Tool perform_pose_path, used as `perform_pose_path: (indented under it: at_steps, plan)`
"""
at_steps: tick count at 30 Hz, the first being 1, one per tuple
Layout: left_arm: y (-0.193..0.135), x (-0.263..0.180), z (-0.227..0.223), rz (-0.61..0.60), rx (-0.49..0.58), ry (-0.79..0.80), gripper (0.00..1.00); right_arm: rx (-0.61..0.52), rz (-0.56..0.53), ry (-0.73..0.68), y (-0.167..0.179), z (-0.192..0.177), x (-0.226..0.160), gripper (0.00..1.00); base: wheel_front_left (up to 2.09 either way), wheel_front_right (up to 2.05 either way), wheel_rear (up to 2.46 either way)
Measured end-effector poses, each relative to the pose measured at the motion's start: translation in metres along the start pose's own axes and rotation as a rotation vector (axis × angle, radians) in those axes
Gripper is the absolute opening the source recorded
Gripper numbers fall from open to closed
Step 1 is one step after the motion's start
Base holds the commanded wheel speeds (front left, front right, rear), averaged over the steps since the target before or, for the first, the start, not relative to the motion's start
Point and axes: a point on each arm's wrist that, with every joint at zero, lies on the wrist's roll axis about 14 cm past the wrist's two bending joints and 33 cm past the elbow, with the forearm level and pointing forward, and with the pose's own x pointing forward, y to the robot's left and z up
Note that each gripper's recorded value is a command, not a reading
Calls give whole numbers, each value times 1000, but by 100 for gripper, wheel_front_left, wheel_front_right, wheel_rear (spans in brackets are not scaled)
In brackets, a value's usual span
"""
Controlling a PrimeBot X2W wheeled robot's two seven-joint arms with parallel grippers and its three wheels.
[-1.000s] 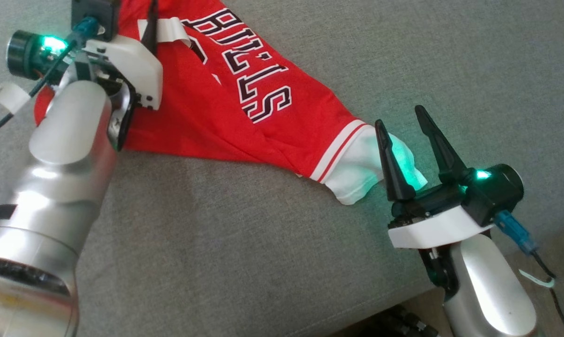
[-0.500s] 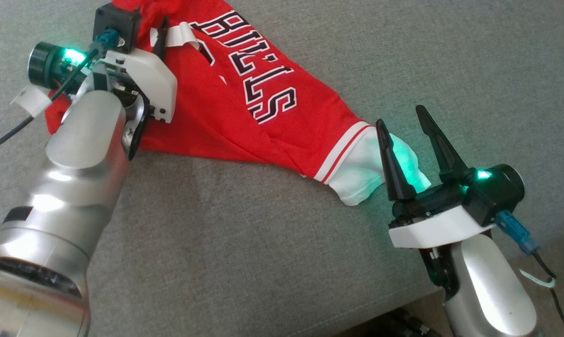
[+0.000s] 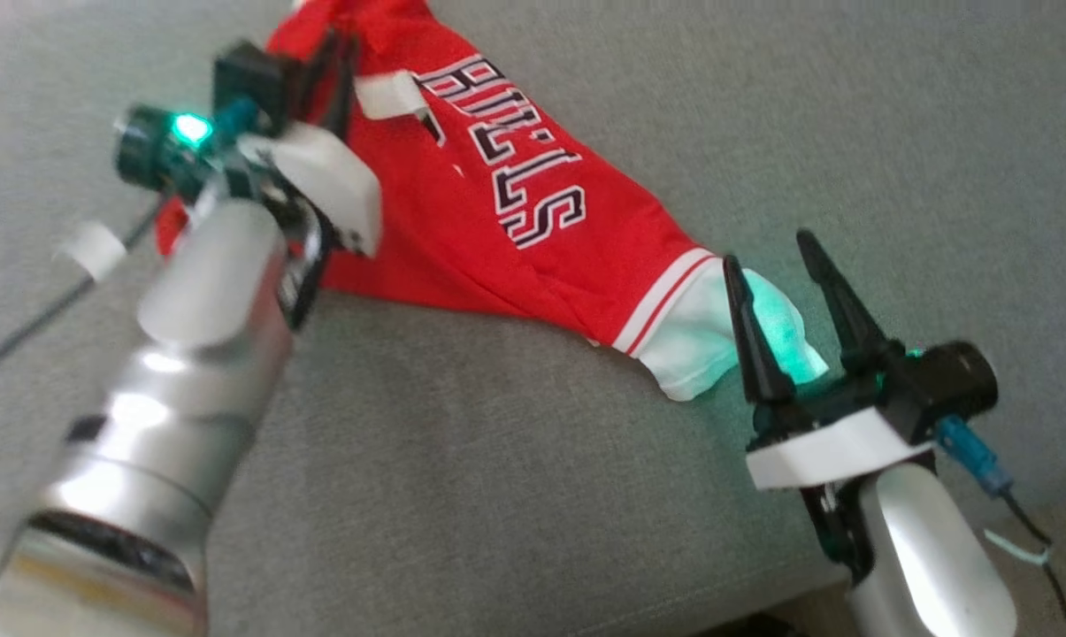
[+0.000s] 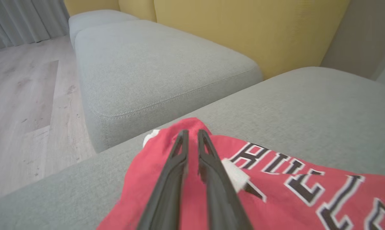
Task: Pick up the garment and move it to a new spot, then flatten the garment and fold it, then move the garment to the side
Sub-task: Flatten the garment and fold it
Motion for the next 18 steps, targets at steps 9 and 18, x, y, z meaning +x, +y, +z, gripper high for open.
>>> perform_pose_path:
  at_steps: [9, 18]
  plan:
    - [-31, -67, -12, -33, -139, -51, 0, 8, 28, -18, 15, 7, -21, 100, 0, 0, 0]
    - [-14, -110, -9, 49, -115, -69, 15, 6, 106, -38, 41, 13, -22, 100, 0, 0, 0]
